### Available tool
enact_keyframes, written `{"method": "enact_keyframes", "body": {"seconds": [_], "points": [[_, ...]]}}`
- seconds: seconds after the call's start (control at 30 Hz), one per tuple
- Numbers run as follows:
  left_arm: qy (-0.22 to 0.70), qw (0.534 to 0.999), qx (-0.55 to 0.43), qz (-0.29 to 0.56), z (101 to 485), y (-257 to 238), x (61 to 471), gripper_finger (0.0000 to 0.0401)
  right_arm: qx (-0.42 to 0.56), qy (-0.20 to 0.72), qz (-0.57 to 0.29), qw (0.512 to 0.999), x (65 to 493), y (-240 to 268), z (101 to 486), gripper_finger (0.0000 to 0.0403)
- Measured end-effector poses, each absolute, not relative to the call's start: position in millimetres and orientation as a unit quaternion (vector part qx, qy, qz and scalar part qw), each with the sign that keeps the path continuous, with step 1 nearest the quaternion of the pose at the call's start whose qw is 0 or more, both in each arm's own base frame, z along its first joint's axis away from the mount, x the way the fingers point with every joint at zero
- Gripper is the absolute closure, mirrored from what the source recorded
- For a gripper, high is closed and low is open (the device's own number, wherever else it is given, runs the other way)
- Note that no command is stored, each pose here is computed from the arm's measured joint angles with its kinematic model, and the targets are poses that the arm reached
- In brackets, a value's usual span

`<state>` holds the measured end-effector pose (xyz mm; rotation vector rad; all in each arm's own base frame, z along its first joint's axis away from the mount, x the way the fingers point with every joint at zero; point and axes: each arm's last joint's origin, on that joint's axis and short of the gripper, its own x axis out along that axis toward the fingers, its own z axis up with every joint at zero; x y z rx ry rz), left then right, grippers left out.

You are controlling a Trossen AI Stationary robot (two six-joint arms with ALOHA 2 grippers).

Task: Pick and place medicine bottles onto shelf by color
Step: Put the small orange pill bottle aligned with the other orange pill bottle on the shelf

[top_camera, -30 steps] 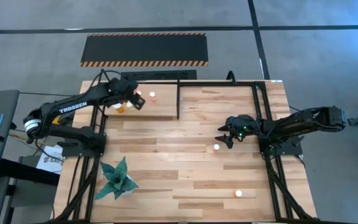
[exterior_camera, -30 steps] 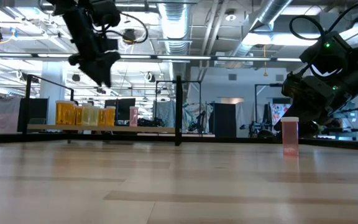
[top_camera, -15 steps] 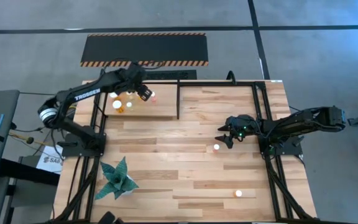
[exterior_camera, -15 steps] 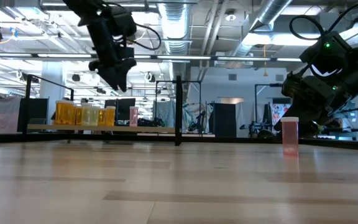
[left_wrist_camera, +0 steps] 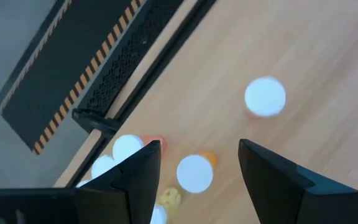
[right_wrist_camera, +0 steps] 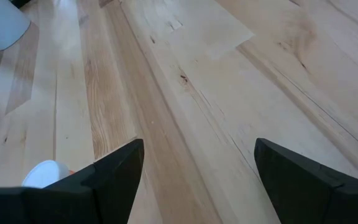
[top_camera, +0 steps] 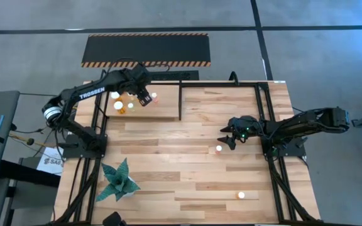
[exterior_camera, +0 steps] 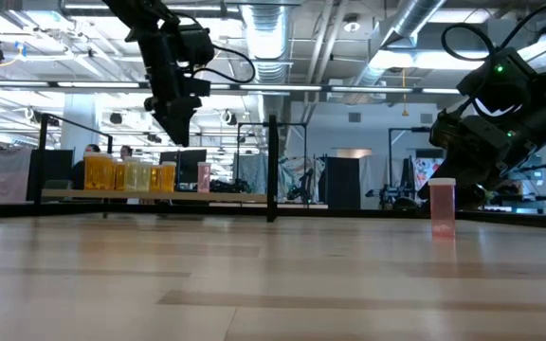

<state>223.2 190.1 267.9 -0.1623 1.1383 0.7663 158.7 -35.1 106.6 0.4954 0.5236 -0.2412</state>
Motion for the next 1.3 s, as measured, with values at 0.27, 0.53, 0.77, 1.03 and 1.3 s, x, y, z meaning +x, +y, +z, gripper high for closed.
{"method": "enact_keyframes", "body": {"seconds": [0.27,0.53,0.77,1.03,1.3], "points": [[0.524,0.791,-0.092,0.302,267,188,224,0.0197,0.242,0.255,-0.118,0.929,159,-35,107,0.0076],[0.436,0.869,-0.085,0.22,275,178,253,0.0197,0.242,0.255,-0.118,0.929,159,-35,107,0.0076],[0.396,0.903,-0.048,0.157,280,154,276,0.0197,0.242,0.256,-0.118,0.929,159,-35,107,0.0076],[0.388,0.919,-0.005,0.064,282,108,299,0.0197,0.242,0.256,-0.118,0.929,159,-35,107,0.0076],[0.29,0.949,0.07,-0.098,278,62,339,0.0197,0.242,0.256,-0.118,0.929,159,-35,107,0.0076]]}}
